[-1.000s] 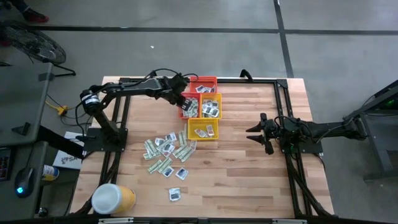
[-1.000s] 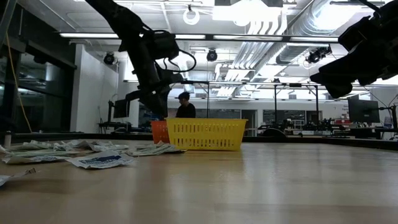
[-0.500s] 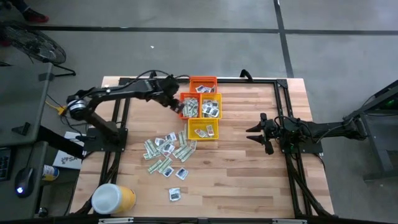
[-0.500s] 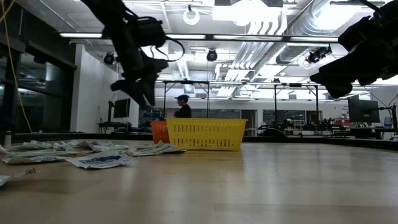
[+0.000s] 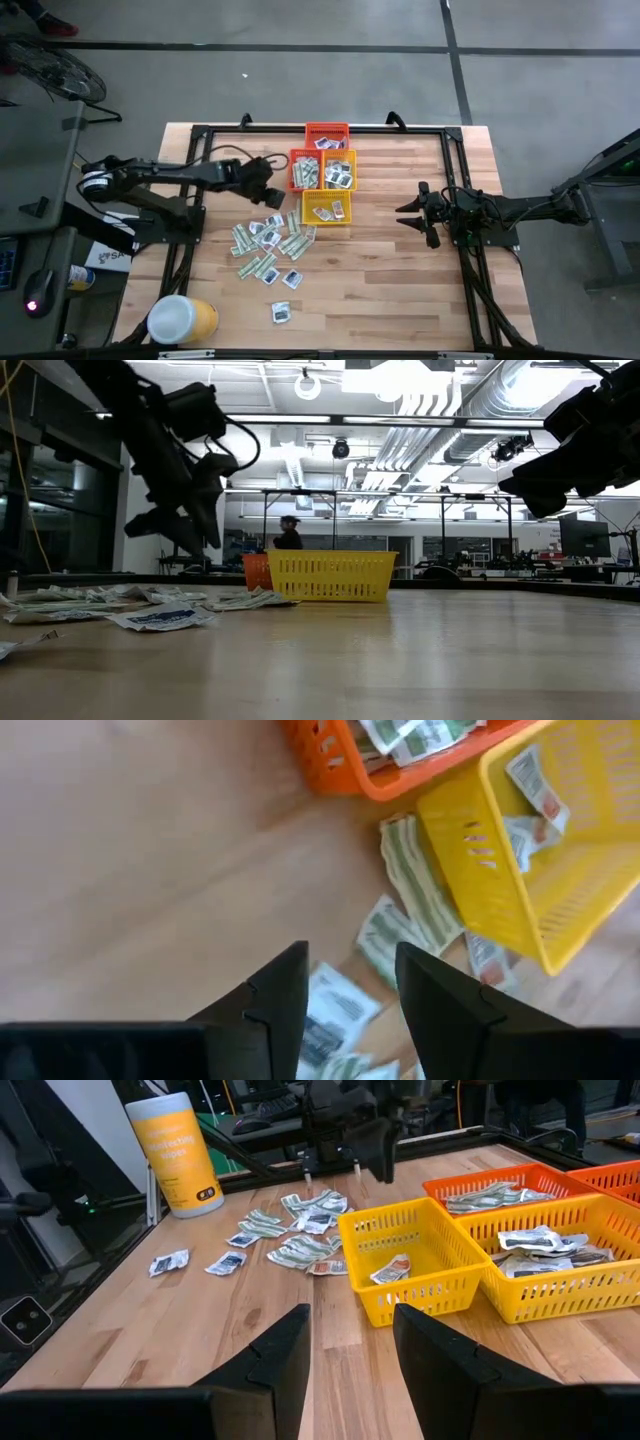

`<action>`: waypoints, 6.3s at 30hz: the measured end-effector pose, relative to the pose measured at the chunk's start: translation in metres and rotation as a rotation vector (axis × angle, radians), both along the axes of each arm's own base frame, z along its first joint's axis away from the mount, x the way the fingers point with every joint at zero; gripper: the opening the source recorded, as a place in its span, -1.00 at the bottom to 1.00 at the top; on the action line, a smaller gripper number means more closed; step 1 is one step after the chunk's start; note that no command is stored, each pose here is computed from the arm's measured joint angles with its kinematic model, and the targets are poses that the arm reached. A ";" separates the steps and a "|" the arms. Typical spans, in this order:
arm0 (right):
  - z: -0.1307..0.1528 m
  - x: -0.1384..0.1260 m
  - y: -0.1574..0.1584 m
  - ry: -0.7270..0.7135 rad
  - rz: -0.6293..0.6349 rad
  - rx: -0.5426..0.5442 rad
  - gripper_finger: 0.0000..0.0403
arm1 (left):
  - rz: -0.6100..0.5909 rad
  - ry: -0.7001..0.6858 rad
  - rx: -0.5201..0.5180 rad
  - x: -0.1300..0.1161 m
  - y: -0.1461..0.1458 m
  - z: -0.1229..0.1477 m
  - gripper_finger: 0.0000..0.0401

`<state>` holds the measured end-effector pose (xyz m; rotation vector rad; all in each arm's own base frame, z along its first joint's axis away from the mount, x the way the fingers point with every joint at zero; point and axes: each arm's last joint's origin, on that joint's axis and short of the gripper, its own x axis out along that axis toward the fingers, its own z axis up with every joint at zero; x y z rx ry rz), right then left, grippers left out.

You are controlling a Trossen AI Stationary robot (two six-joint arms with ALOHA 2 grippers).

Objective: Pick & Place First Aid Supplies
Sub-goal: Put the bandage into the bottom orange bin

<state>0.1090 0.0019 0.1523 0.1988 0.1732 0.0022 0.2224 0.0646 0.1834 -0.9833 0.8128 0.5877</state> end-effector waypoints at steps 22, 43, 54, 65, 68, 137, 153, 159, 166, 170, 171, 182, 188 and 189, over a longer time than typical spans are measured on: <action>0.000 0.000 0.000 0.000 0.000 0.000 -0.31 | 0.143 -0.209 -0.081 0.024 -0.019 -0.038 -0.09; 0.000 0.000 0.000 0.000 0.000 0.000 -0.31 | 0.172 -0.265 -0.037 0.043 -0.013 -0.063 0.20; 0.000 0.000 0.000 0.000 0.000 0.000 -0.31 | 0.183 -0.260 -0.016 0.043 -0.012 -0.064 0.20; 0.000 0.000 0.000 0.000 0.000 0.000 -0.31 | 0.184 -0.284 -0.020 0.046 -0.012 -0.064 0.20; 0.000 0.000 0.000 0.000 0.000 0.000 -0.31 | 0.179 -0.279 -0.019 0.047 -0.014 -0.067 0.20; 0.000 0.000 0.000 0.000 0.000 0.000 -0.31 | 0.192 -0.306 0.045 -0.005 -0.022 0.001 -1.00; 0.000 0.000 0.000 0.000 0.000 0.000 -0.31 | 0.295 -0.381 0.135 -0.003 0.014 0.026 -1.00; 0.000 0.000 0.000 0.000 0.000 0.000 -0.31 | 0.315 -0.323 0.164 0.005 0.032 0.026 -1.00; 0.000 0.000 0.000 0.000 0.000 0.000 -0.31 | 0.308 -0.277 0.172 0.026 0.056 0.024 -1.00; 0.000 0.000 0.000 0.000 0.000 0.000 -0.31 | 0.291 -0.259 0.156 0.040 0.069 0.021 -1.00; 0.000 0.000 0.000 0.001 0.000 0.000 -0.31 | 0.288 -0.257 0.152 0.044 0.071 0.020 -1.00; 0.000 0.000 0.000 0.000 0.000 0.000 -0.31 | 0.261 -0.223 0.103 0.071 0.087 0.004 -1.00; 0.000 0.000 0.000 0.000 0.000 0.000 -0.31 | 0.263 -0.188 0.087 0.074 0.088 -0.007 -0.99; 0.000 0.000 0.000 0.000 0.000 0.000 -0.31 | 0.262 -0.181 0.084 0.074 0.088 -0.009 -0.98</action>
